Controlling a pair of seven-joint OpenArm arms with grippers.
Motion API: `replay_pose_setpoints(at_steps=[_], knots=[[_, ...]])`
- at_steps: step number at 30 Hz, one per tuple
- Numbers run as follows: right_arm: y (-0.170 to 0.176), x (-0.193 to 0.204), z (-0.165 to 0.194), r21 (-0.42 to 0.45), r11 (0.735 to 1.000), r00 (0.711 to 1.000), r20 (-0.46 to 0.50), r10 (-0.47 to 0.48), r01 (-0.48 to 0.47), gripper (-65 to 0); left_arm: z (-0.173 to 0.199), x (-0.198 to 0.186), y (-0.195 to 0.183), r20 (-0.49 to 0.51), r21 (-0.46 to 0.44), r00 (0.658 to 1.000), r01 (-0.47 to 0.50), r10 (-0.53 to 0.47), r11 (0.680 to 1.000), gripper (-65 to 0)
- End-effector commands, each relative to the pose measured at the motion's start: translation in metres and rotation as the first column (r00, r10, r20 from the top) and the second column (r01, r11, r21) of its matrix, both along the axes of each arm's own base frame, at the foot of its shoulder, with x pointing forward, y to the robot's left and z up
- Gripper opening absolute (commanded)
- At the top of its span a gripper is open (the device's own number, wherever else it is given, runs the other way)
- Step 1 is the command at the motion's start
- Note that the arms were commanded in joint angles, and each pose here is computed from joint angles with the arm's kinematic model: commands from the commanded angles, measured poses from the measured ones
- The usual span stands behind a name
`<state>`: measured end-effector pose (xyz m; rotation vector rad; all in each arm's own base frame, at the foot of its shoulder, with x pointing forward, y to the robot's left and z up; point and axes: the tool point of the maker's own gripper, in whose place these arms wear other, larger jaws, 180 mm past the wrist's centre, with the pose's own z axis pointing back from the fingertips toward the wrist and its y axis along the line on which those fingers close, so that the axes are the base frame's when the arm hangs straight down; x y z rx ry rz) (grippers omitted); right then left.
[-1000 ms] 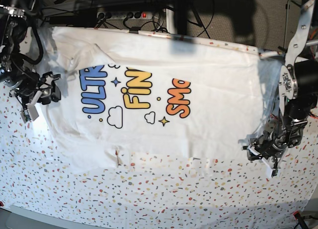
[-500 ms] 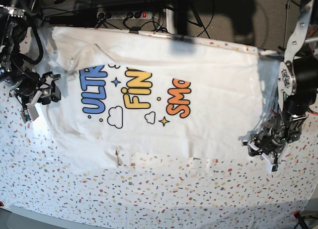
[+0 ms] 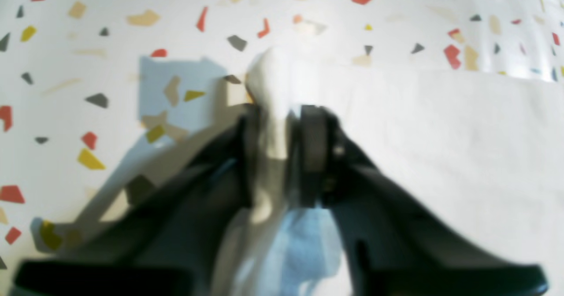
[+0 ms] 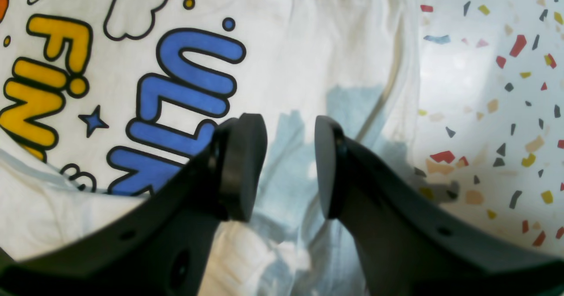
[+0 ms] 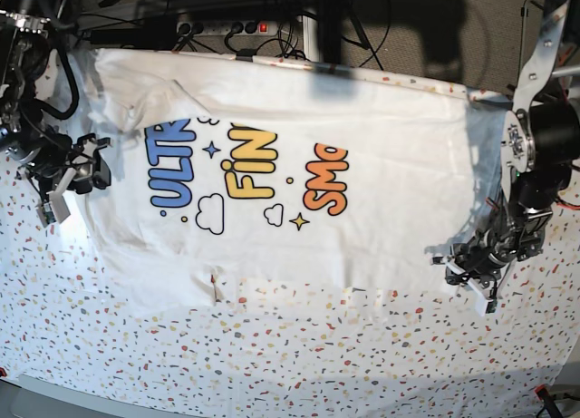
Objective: Fold the T-shirt properly
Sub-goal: 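Grasp the hem corners with both grippers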
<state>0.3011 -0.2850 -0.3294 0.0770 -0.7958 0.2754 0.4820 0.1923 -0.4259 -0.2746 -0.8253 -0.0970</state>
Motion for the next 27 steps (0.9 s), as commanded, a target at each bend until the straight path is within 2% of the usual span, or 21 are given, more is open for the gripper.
replay_pose_setpoints(at_steps=[1,3,5,8,10,13,16,21,27], knots=[[-0.004,0.011,0.018,-0.012,1.000,0.998,0.061,0.007,-0.007,-42.3,0.014,0.011,0.001,0.027,0.002,1.000,0.010,-0.010,1.000,-57.6],[-0.003,0.016,0.024,-0.009,1.000,0.996,0.090,0.009,-0.008,-42.3,0.017,0.013,0.003,0.043,0.000,0.999,0.004,-0.004,1.000,-65.0],[-0.004,0.024,0.034,-0.018,1.000,0.988,0.155,0.010,-0.007,-42.3,0.021,0.016,0.005,0.072,-0.004,0.997,-0.004,0.004,1.000,-65.0],[-0.007,0.038,0.054,-0.045,0.999,0.959,0.284,0.017,-0.004,-42.3,0.023,0.018,0.005,0.089,-0.008,0.996,-0.007,0.007,1.000,-65.0],[-0.009,0.047,0.063,-0.044,0.999,0.947,0.322,0.015,0.000,-42.3,0.022,0.017,0.004,0.085,-0.009,0.996,-0.005,0.006,1.000,-65.0],[-0.018,0.061,0.060,-0.044,0.999,0.964,0.265,-0.011,0.023,-42.3,0.018,0.014,-0.002,0.061,-0.010,0.998,0.006,-0.005,1.000,-65.0],[-0.028,0.081,0.055,-0.003,0.999,0.979,0.199,-0.052,0.053,-42.3,0.016,0.014,-0.009,0.055,-0.016,0.998,0.015,-0.014,1.000,-65.0],[-0.042,0.117,0.044,-0.025,0.998,0.995,0.076,-0.064,0.066,-42.3,0.017,0.015,-0.015,0.059,-0.023,0.998,0.019,-0.018,1.000,-65.0],[-0.049,0.163,0.043,0.003,0.996,0.995,0.043,-0.089,0.089,-40.7,0.017,0.015,-0.014,0.059,-0.021,0.998,0.017,-0.016,1.000,-65.0]])
